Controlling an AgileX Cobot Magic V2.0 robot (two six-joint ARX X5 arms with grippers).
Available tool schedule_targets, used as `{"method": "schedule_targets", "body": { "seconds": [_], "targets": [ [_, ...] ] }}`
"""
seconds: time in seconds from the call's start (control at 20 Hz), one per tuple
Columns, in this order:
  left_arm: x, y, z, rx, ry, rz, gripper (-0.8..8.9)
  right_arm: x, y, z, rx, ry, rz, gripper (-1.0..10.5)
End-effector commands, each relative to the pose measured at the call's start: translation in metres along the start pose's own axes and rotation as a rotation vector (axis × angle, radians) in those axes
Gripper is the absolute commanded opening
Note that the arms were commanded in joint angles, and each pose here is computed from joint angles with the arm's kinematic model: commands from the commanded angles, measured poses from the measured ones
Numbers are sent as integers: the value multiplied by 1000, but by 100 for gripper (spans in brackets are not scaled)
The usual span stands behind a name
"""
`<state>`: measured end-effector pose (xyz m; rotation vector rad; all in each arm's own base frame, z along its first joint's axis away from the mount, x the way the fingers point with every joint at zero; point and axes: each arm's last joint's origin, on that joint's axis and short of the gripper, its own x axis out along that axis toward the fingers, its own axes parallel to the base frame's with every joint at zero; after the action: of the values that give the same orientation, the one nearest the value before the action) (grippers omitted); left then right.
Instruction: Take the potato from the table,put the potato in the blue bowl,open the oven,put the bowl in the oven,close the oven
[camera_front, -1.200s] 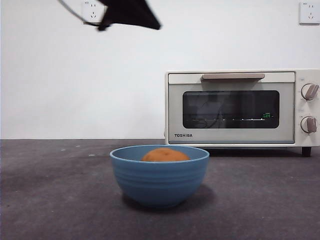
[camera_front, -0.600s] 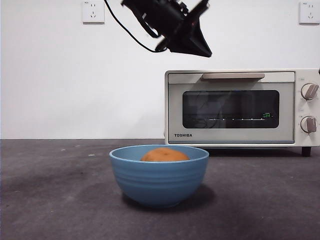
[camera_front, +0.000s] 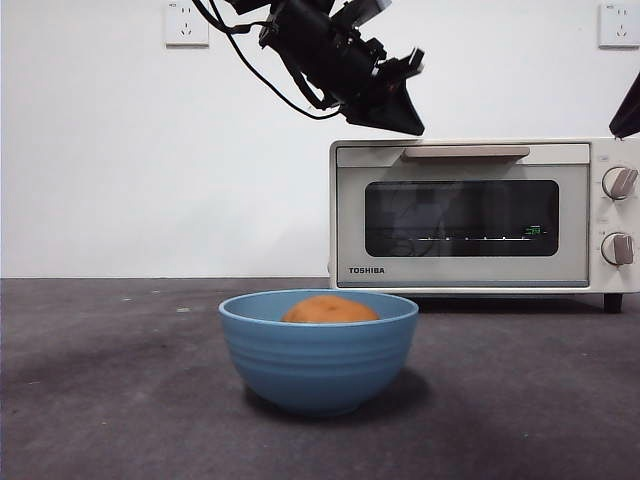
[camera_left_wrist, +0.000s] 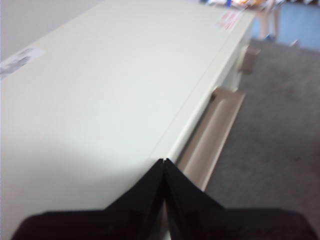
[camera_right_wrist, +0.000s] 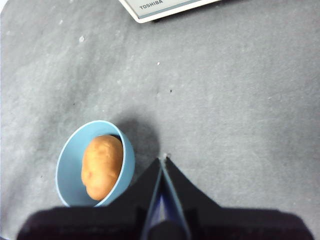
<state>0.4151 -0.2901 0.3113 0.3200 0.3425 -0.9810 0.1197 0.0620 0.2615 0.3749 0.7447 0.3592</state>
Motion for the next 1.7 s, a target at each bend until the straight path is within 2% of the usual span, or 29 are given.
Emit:
{"method": "schedule_targets", "body": {
  "seconds": [0.05, 0.55, 0.9, 1.15, 1.35, 1.55, 1.7],
  "targets": [
    [7, -7, -4, 94, 34, 5, -7, 2, -1, -2, 11, 8, 19, -12],
    [13, -10, -7, 96, 39, 8, -7, 2, 0, -3, 13, 27, 41, -12],
    [31, -27, -18, 90, 91, -33, -7, 2, 0, -5, 17, 57, 51, -12],
    [38, -32, -30, 61, 177, -34, -7, 2, -2, -8, 32, 87, 35, -12],
    [36, -34, -38, 34, 259, -61, -7, -3, -1, -8, 41, 71, 60, -12],
    [36, -42, -43, -26, 328, -84, -6, -30, 0, -10, 115, 9, 85, -12],
    [35, -50, -48, -101, 399, -102, -6, -64, 6, -3, 114, -49, 43, -12]
  ]
}}
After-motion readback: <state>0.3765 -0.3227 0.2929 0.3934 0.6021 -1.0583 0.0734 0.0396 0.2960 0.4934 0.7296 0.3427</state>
